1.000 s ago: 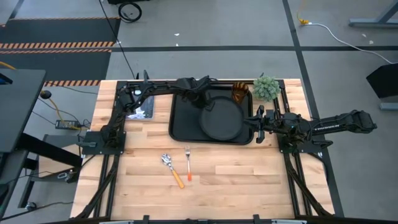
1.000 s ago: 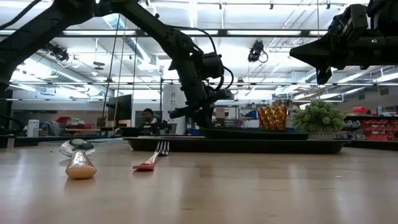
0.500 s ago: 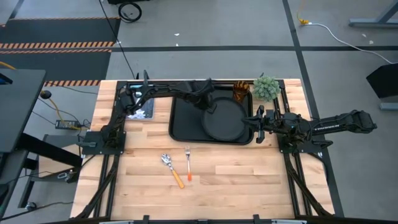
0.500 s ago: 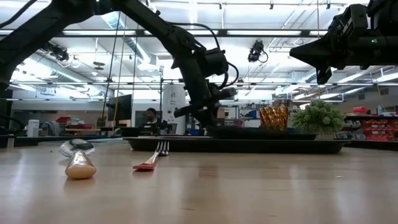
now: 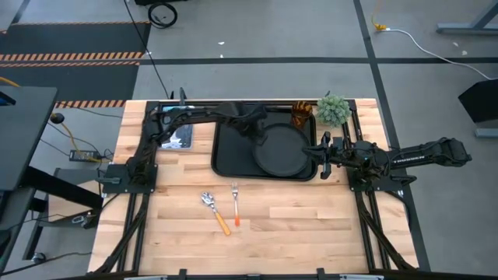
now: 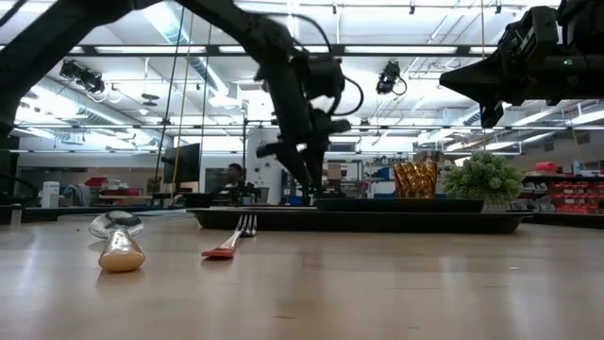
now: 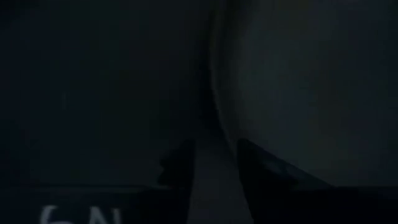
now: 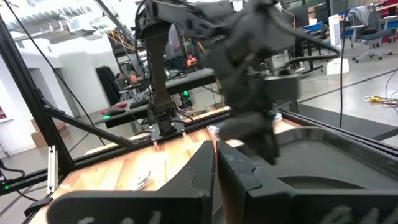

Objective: Pick and place plate/cup/fork/spoon on tray
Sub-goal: Put the orange fork on the black tray to the left of the black plate

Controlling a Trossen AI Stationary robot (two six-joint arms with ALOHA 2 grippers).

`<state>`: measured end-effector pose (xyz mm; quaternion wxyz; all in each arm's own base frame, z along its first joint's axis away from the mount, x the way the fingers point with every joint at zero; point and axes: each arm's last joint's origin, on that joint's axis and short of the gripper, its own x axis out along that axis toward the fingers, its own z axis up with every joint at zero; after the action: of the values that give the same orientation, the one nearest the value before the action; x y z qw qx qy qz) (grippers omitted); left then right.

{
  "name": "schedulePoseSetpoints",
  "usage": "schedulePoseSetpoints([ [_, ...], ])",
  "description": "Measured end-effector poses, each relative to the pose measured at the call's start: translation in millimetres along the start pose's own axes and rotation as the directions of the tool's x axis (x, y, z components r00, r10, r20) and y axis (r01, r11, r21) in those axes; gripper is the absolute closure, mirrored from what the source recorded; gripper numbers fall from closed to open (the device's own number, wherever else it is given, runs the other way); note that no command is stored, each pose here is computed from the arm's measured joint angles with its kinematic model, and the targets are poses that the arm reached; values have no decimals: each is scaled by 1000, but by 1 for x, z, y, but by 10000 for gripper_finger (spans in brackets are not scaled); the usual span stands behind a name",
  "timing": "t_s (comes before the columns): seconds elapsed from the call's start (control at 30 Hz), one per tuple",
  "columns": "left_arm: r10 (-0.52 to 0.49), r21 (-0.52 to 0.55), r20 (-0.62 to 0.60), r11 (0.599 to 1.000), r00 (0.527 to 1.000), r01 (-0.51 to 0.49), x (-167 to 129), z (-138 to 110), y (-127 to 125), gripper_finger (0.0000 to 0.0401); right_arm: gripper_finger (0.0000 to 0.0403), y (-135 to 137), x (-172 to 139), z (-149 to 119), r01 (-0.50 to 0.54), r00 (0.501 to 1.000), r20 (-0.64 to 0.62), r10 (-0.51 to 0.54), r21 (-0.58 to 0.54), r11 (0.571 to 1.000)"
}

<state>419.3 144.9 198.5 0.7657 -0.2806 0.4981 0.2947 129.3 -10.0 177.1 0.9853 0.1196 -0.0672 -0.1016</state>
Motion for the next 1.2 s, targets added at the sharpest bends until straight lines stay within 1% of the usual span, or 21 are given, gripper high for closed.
schedulePoseSetpoints([
  [0.1,34,-4,-99,999,994,-35,-14,-20,-12,280,380,0,0,0,0,1000,0,0,0,1000],
  [0.2,84,-24,-196,996,977,-90,-18,-44,-28,285,380,0,0,0,0,1000,0,0,0,1000],
  [0.27,101,-34,-229,993,968,-112,-18,-59,-43,286,380,0,0,0,0,1000,0,0,0,1000],
  [0.37,104,-64,-228,990,968,-122,-18,-77,-64,286,380,0,0,0,-1,1000,0,1,0,1000],
  [0.43,114,-94,-195,986,974,-135,-21,-87,-77,287,380,0,0,0,-1,1000,0,1,0,1000],
  [0.53,133,-123,-167,980,977,-154,-27,-104,-94,286,380,0,0,0,0,1000,0,0,0,1000],
  [0.67,122,-160,-163,976,979,-148,-32,-125,-112,283,380,0,0,0,0,1000,0,0,0,1000],
  [0.93,117,-262,-170,952,978,-160,-40,-156,-134,283,380,0,0,0,0,1000,0,0,0,1000],
  [1.2,130,-379,-137,909,982,-173,-43,-182,-150,283,380,0,0,0,0,1000,0,0,0,1000],
])
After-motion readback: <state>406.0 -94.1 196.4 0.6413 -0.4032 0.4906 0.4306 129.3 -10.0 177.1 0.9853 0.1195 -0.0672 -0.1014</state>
